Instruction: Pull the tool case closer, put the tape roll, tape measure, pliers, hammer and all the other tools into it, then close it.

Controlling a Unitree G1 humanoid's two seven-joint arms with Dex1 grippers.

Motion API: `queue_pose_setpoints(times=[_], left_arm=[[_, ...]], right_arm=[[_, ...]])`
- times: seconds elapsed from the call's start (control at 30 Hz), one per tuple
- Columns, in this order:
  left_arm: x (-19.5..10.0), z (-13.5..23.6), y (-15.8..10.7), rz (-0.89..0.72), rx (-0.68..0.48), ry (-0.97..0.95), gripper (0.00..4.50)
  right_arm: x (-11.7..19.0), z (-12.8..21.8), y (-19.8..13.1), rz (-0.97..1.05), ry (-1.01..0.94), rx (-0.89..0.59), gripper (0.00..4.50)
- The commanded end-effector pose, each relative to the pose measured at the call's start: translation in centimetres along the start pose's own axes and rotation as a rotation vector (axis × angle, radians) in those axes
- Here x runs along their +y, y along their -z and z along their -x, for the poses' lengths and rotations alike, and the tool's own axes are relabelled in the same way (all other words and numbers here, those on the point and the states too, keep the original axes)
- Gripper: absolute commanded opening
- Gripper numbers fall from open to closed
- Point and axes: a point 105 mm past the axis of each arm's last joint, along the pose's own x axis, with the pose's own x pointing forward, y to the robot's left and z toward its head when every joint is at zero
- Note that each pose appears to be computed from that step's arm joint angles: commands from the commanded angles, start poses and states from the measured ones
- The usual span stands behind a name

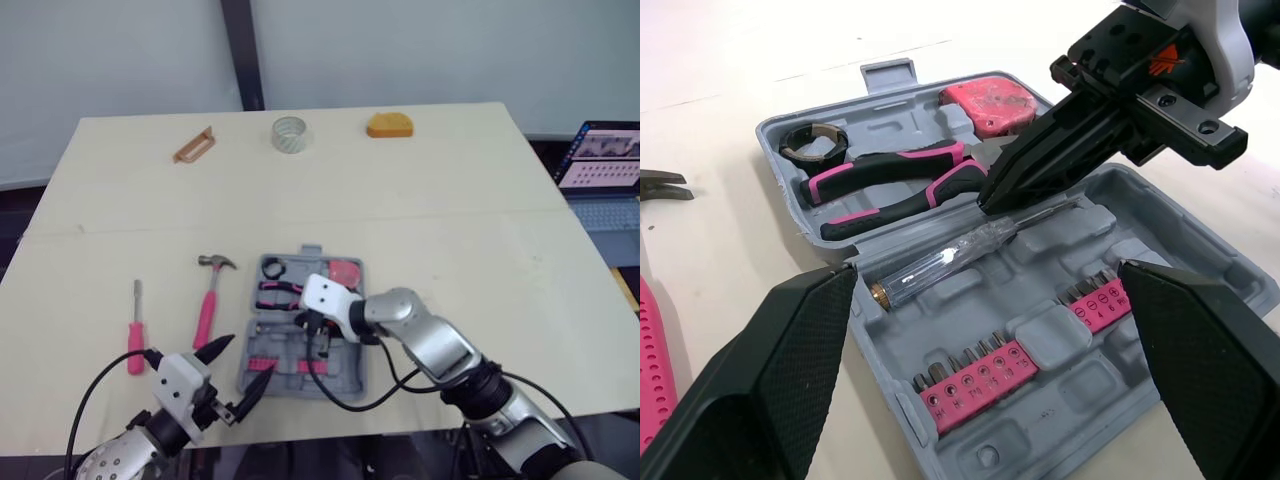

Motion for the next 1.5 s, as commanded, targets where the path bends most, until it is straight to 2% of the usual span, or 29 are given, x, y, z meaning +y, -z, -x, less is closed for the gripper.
queue_pose_setpoints(times=[0.03,1.1,1.37,1.5], left_arm=[[-0.2,0.0,-0.4,-0.016,-0.01,0.004,4.5],[-0.2,-0.3,-0.6,-0.015,-0.02,0.006,4.5],[-0.2,-0.4,-0.6,-0.016,-0.022,0.006,4.5],[-0.1,-0.5,-0.6,-0.017,-0.022,0.006,4.5]], right_arm=[[0.1,0.0,-0.6,0.013,0.007,-0.026,0.09],[1.3,-1.4,4.5,-0.1,-0.013,0.183,0.09],[2.2,-1.9,5.6,-0.076,-0.039,0.248,0.09],[1.8,-1.9,4.7,-0.086,-0.025,0.199,0.09]])
